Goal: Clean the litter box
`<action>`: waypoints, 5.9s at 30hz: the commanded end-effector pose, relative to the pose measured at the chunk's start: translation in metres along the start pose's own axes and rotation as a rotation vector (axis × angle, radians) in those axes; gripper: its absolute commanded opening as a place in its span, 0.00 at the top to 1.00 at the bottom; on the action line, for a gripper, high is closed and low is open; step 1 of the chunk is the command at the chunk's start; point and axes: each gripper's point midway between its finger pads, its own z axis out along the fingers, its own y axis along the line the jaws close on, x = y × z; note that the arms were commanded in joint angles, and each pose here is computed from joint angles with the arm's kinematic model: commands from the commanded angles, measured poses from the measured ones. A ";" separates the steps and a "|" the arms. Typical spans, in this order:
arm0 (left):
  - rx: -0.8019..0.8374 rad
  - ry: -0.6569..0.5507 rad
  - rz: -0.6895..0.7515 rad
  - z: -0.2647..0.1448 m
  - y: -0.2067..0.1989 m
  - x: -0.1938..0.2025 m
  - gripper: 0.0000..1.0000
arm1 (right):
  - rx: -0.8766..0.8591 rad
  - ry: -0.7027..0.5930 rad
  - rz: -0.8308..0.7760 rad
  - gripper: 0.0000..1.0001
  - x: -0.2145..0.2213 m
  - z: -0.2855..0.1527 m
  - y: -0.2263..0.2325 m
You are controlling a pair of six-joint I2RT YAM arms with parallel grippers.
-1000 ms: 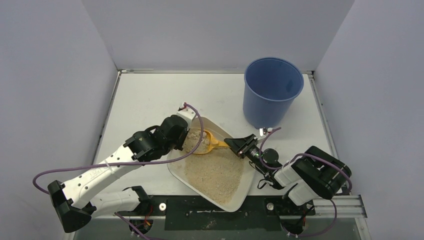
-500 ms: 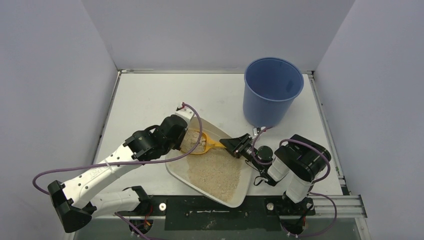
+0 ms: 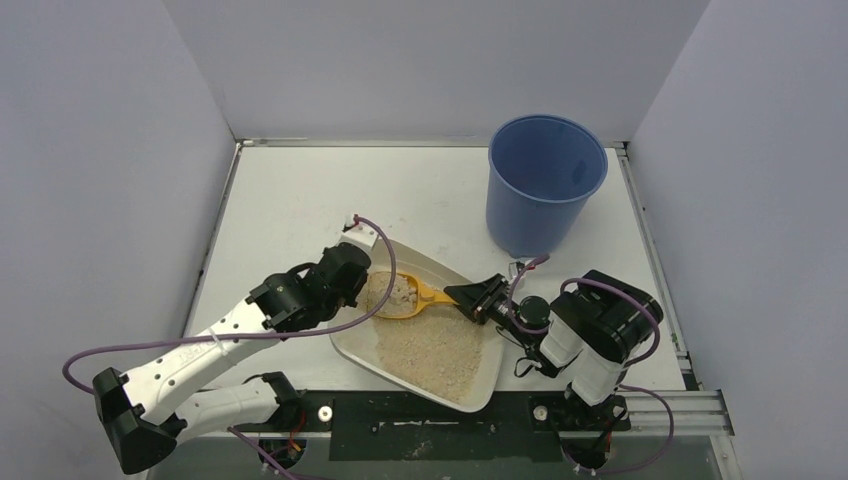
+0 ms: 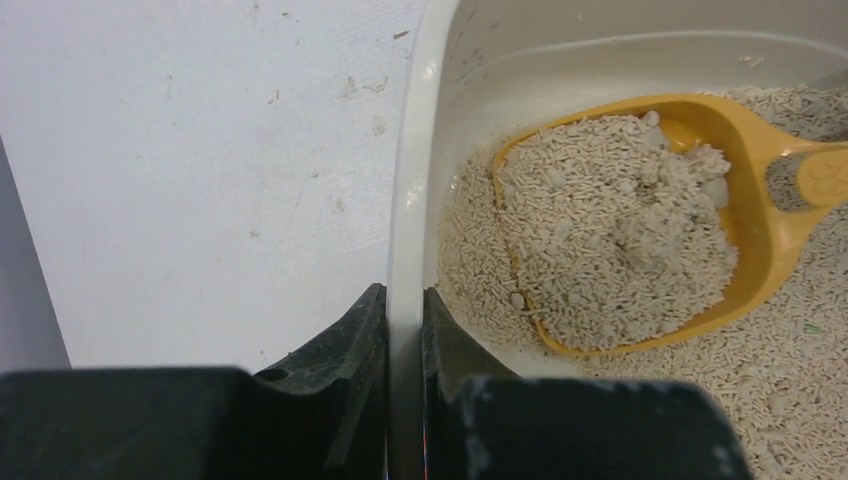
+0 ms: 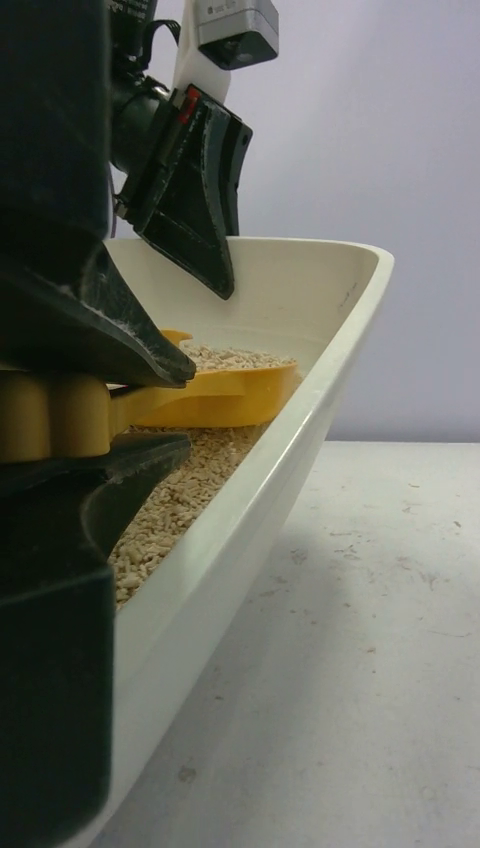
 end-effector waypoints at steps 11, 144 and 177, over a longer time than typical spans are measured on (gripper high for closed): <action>-0.014 -0.237 -0.303 0.011 -0.004 -0.021 1.00 | -0.140 0.073 -0.106 1.00 0.017 -0.031 0.036; 0.165 -0.256 -0.502 0.009 -0.024 -0.009 1.00 | -0.216 -0.132 0.015 1.00 -0.039 -0.092 0.070; 0.064 -0.051 -0.530 0.062 -0.031 0.068 1.00 | -0.226 -0.492 -0.244 1.00 -0.128 -0.092 0.234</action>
